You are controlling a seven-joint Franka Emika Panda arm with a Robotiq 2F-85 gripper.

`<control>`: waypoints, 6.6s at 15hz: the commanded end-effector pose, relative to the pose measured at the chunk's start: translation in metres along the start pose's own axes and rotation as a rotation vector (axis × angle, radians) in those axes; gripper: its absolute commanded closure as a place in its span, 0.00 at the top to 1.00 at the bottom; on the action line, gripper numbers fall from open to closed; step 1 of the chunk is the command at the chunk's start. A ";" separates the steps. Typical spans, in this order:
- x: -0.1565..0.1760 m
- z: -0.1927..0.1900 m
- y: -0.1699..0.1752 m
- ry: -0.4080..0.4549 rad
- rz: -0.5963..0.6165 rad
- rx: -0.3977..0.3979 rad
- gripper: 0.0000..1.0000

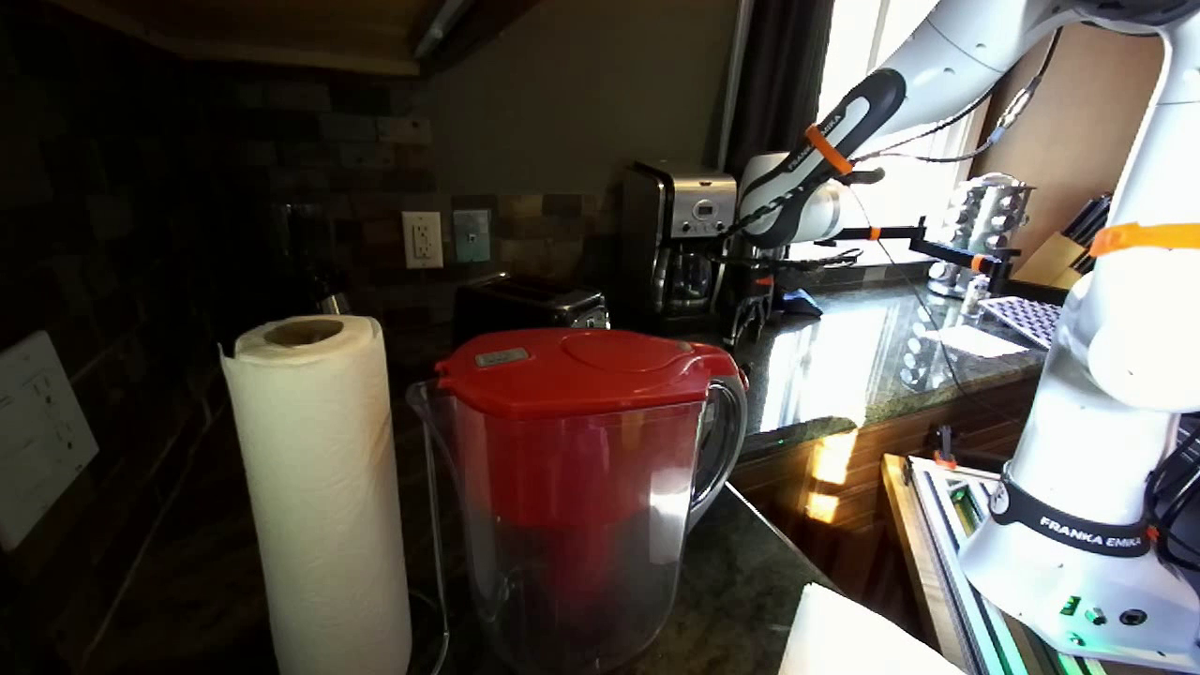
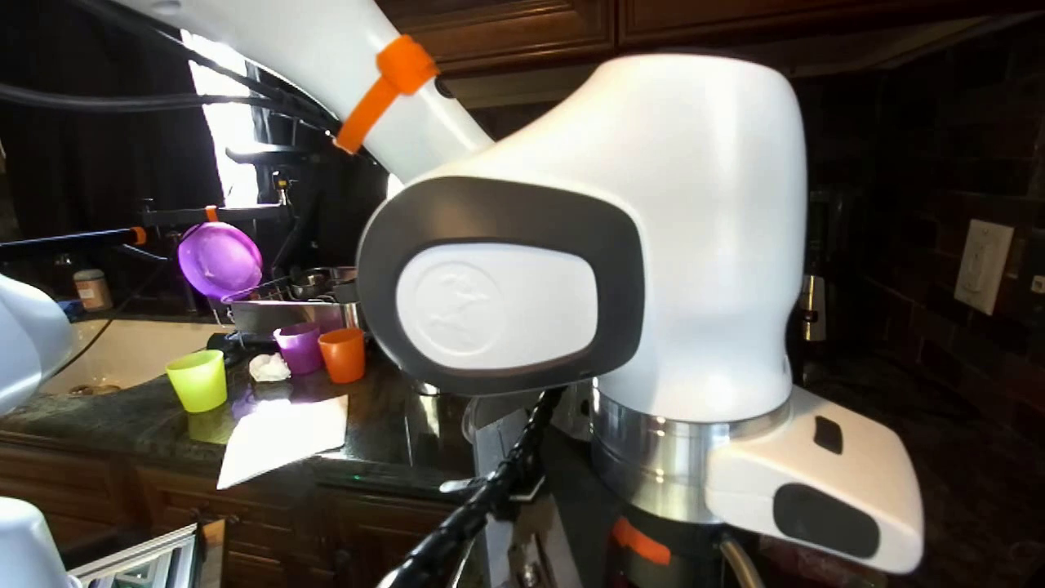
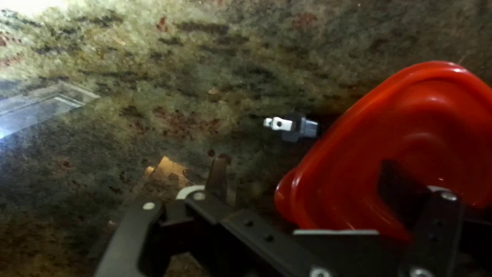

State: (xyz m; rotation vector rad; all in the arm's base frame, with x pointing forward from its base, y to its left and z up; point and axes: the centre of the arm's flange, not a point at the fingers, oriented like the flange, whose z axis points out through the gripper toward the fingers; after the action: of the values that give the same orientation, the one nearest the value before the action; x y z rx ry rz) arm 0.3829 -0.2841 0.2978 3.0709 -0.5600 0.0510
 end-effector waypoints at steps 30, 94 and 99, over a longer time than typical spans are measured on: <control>0.025 0.043 0.008 0.034 0.097 0.095 0.54; -0.039 -0.109 -0.144 0.261 -0.185 0.151 0.02; -0.036 -0.100 -0.168 0.235 -0.161 0.193 0.02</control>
State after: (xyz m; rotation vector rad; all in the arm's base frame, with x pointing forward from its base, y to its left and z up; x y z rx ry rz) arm 0.4061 -0.1245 0.4014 3.1752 -0.2679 0.5133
